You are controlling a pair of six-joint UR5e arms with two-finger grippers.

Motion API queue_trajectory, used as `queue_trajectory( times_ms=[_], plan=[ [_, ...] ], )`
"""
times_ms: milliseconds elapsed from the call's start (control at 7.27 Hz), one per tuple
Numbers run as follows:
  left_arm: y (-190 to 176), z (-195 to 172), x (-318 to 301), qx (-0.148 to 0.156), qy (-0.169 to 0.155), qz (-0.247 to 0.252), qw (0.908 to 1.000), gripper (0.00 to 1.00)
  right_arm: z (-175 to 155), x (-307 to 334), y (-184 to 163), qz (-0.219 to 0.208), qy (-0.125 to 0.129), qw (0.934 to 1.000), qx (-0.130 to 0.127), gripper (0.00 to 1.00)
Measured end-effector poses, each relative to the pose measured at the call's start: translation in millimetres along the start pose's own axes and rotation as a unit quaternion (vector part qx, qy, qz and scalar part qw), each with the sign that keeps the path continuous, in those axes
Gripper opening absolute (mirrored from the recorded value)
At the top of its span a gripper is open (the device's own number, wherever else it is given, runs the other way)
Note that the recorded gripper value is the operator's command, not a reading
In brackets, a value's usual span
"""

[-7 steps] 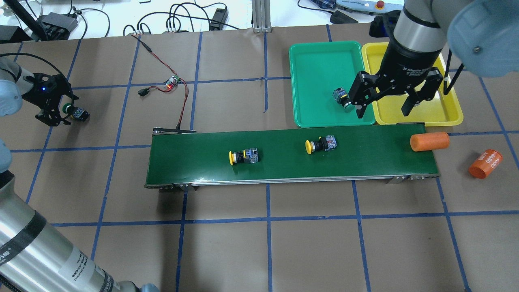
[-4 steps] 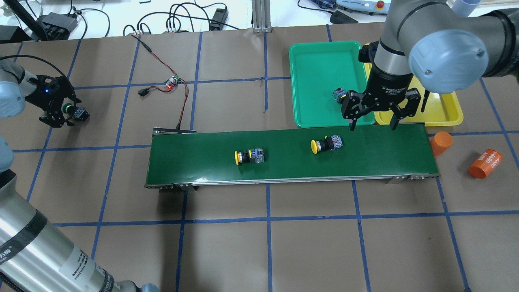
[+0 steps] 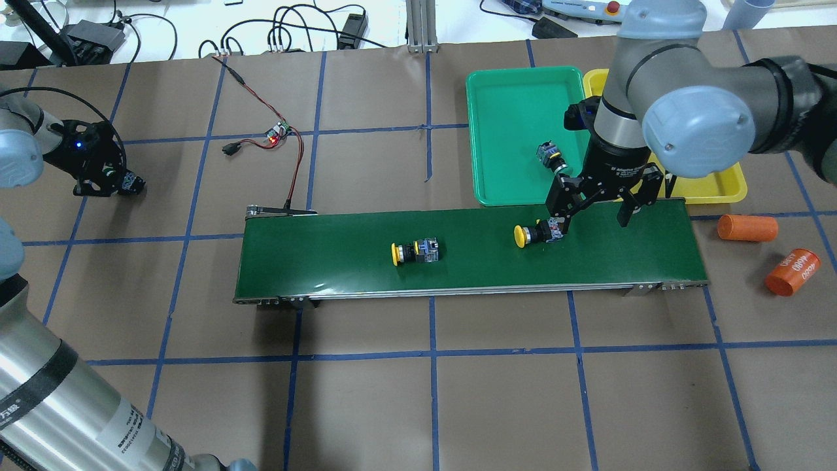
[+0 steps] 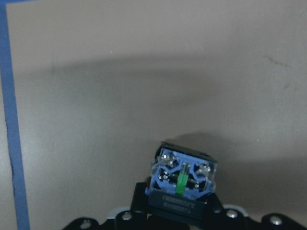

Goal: Sort buttons by color to trays
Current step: 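Lift the green switch left while the right gripper grasps a belt yellow switch, then place green switch on belt left while right carries yellow switch to tray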

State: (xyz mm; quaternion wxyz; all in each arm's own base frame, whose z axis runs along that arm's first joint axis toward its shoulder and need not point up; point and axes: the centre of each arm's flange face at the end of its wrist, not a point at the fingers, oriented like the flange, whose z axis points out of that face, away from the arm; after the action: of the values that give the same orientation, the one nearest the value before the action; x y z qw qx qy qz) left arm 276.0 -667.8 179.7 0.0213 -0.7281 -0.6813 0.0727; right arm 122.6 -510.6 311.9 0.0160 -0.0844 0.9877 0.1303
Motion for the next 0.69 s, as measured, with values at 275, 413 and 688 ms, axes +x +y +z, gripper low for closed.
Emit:
queue_trajectory(
  times_ms=[275,413,688],
  plan=[
    [-14.7,-16.4,0.1,0.005,0.016,-0.036,0.9992,0.00,18.3,10.3,-0.2,-0.125,0.009,0.9919,0.023,1.00],
    [-37.8,-30.4,-2.1,0.004,0.028,-0.047,0.9985,0.00,22.4,24.1,0.6,-0.189,0.011,0.9813,0.033,1.00],
    [-109.9,-65.1,2.1,0.001,0.056,-0.069,0.9960,0.00,28.4,60.8,4.4,-0.292,0.006,0.9549,0.052,1.00]
  ],
)
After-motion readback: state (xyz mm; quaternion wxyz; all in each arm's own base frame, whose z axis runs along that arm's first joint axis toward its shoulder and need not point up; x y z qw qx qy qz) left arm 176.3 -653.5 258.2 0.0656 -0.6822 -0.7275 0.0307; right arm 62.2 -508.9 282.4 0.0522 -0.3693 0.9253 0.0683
